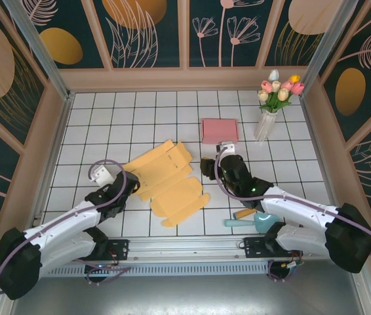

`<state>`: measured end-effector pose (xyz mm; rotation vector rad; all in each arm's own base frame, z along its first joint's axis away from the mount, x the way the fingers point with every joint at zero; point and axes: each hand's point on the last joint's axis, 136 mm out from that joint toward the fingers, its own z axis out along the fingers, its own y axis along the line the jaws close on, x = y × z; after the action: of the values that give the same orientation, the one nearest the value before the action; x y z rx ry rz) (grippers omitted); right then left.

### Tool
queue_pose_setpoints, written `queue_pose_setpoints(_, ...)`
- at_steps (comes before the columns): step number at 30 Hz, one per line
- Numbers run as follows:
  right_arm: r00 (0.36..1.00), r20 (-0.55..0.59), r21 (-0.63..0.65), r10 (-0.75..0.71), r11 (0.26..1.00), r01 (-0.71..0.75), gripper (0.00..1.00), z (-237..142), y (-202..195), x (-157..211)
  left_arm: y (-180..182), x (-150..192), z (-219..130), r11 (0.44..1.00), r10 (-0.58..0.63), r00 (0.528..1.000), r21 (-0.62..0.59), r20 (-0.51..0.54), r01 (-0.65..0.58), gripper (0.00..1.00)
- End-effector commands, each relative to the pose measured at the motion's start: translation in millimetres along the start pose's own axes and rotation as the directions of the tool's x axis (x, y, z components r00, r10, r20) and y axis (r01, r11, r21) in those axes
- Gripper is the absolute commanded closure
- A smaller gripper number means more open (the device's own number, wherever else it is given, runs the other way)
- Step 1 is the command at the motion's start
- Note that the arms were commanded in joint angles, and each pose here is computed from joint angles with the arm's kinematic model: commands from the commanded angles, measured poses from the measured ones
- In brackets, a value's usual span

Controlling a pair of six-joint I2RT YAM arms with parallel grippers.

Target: Fold the paper box

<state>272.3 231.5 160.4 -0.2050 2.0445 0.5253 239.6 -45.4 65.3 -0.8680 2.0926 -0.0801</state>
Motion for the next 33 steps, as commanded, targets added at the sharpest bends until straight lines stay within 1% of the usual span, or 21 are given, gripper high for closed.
queue_pose_setpoints(1,0.999,0.028,0.015,-0.032,0.999,0.031,0.41,-1,8,-14,-5,10,4,0.999,-0.035,0.999,0.040,-0.041,0.036,0.35)
queue_pose_setpoints(4,0.999,0.021,0.017,-0.044,0.999,0.043,0.41,0,11,-12,-2,15,10,0.999,-0.039,0.998,0.028,-0.043,0.041,0.35)
queue_pose_setpoints(7,0.999,0.016,0.022,-0.052,0.998,0.051,0.41,1,11,-9,-13,21,15,0.997,-0.026,0.998,0.076,-0.059,0.030,0.37)
queue_pose_setpoints(10,0.998,0.008,0.031,-0.058,0.998,0.058,0.41,5,10,-6,-25,25,17,0.993,-0.005,0.997,0.119,-0.078,0.015,0.39)
queue_pose_setpoints(13,0.998,-0.003,0.033,-0.065,0.997,0.065,0.41,8,12,-4,-25,29,20,0.994,-0.003,0.996,0.110,-0.087,0.012,0.44)
queue_pose_setpoints(14,0.998,-0.009,0.035,-0.070,0.997,0.070,0.41,10,12,-3,-23,30,21,0.995,0.002,0.996,0.103,-0.088,0.007,0.48)
queue_pose_setpoints(16,0.996,-0.015,0.034,-0.083,0.996,0.084,0.41,12,15,-5,-29,30,21,0.991,0.031,0.996,0.132,-0.084,-0.020,0.65)
queue_pose_setpoints(19,0.993,-0.003,0.006,-0.121,0.993,0.121,0.41,13,26,-17,-49,22,15,0.970,0.083,0.996,0.232,-0.044,-0.071,1.00)
queue_pose_setpoints(20,0.990,0.016,-0.006,-0.142,0.990,0.142,0.41,12,31,-25,-60,16,10,0.954,0.098,0.995,0.287,-0.015,-0.090,1.00)
queue_pose_setpoints(22,0.977,0.056,-0.028,-0.205,0.978,0.207,0.40,12,42,-43,-86,1,-7,0.894,0.117,0.991,0.428,0.064,-0.133,1.00)
queue_pose_setpoints(23,0.962,0.071,-0.057,-0.264,0.962,0.269,0.40,13,51,-52,-100,-10,-19,0.853,0.111,0.987,0.498,0.118,-0.156,1.00)
queue_pose_setpoints(25,0.909,0.090,-0.120,-0.407,0.902,0.415,0.39,14,72,-63,-118,-30,-38,0.792,0.099,0.969,0.572,0.225,-0.213,1.00)
queue_pose_setpoints(26,0.875,0.103,-0.161,-0.473,0.860,0.484,0.39,14,84,-68,-132,-40,-52,0.741,0.105,0.951,0.614,0.292,-0.271,1.00)
queue_pose_setpoints(28,0.795,0.118,-0.221,-0.595,0.765,0.605,0.39,13,102,-74,-154,-52,-79,0.630,0.103,0.909,0.681,0.403,-0.373,1.00)
queue_pose_setpoints(30,0.694,0.125,-0.238,-0.709,0.658,0.715,0.39,12,111,-84,-169,-60,-99,0.547,0.087,0.874,0.711,0.478,-0.443,1.00)
queue_pose_setpoints(31,0.645,0.122,-0.242,-0.754,0.608,0.756,0.39,13,112,-87,-177,-59,-106,0.504,0.108,0.855,0.713,0.508,-0.488,1.00)
queue_pose_setpoints(33,0.517,0.114,-0.266,-0.848,0.476,0.838,0.40,13,113,-91,-191,-49,-115,0.399,0.196,0.788,0.686,0.584,-0.608,1.00)
